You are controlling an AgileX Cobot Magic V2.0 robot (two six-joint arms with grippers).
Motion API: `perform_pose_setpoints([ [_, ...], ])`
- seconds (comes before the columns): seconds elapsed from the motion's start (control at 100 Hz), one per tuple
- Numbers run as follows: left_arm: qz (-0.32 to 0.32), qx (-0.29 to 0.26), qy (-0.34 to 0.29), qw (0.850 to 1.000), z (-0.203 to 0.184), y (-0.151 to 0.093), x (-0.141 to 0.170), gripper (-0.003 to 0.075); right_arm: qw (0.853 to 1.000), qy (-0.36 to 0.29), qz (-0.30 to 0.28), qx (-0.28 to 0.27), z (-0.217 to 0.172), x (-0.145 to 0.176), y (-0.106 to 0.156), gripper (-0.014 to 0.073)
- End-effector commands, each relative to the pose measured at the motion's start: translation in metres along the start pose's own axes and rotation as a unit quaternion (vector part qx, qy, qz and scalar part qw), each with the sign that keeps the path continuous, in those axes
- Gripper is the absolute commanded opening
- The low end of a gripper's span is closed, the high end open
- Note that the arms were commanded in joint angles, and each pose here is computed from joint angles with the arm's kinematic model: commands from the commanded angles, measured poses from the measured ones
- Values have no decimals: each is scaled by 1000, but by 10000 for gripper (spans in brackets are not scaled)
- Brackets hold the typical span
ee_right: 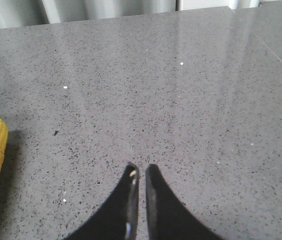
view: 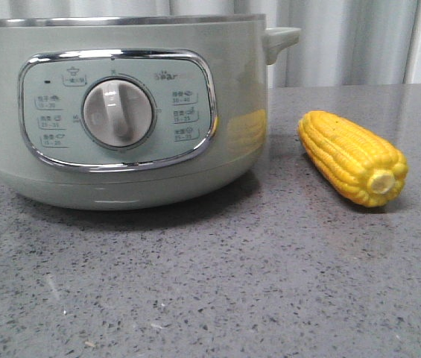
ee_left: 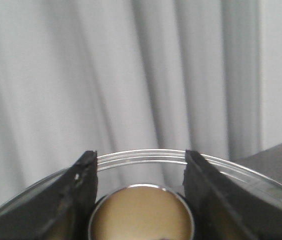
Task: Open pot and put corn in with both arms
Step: 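Lift the glass lid off the pot with the left gripper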
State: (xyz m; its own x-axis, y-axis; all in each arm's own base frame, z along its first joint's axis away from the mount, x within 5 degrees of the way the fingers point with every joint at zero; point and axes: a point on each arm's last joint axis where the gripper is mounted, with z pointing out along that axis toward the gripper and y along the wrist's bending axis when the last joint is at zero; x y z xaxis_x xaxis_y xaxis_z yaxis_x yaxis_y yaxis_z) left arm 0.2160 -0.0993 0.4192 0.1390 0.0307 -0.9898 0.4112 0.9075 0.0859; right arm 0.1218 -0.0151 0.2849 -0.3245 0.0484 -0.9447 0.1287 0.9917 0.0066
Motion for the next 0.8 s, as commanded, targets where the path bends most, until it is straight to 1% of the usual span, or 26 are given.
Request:
perform_pose_setpoints([
  [0.0, 7, -43, -91, 995, -27, 18, -41, 73, 999, -54, -1, 0, -2, -19, 0, -48],
  [0.17, 36, -117, -92, 988, -59, 43, -36, 73, 999, -54, -1, 0, -2, -19, 0, -48],
  [0.38, 51, -188, -82, 977, -97, 55, -8, 73, 999, -54, -1, 0, -2, -19, 0, -48],
  [0.5, 57, -211, -79, 973, -112, 56, 15, 73, 999, -54, -1, 0, -2, -19, 0, -48],
  [0.63, 64, -219, -105, 968, -122, 53, 37, 73, 999, -54, -1, 0, -2, -19, 0, -48],
  [0.7, 63, -218, -106, 968, -123, 52, 52, 73, 999, -54, -1, 0, -2, -19, 0, -48],
  [0.79, 52, -219, -91, 970, -124, 51, 72, 67, 999, -54, -1, 0, -2, -19, 0, -48],
])
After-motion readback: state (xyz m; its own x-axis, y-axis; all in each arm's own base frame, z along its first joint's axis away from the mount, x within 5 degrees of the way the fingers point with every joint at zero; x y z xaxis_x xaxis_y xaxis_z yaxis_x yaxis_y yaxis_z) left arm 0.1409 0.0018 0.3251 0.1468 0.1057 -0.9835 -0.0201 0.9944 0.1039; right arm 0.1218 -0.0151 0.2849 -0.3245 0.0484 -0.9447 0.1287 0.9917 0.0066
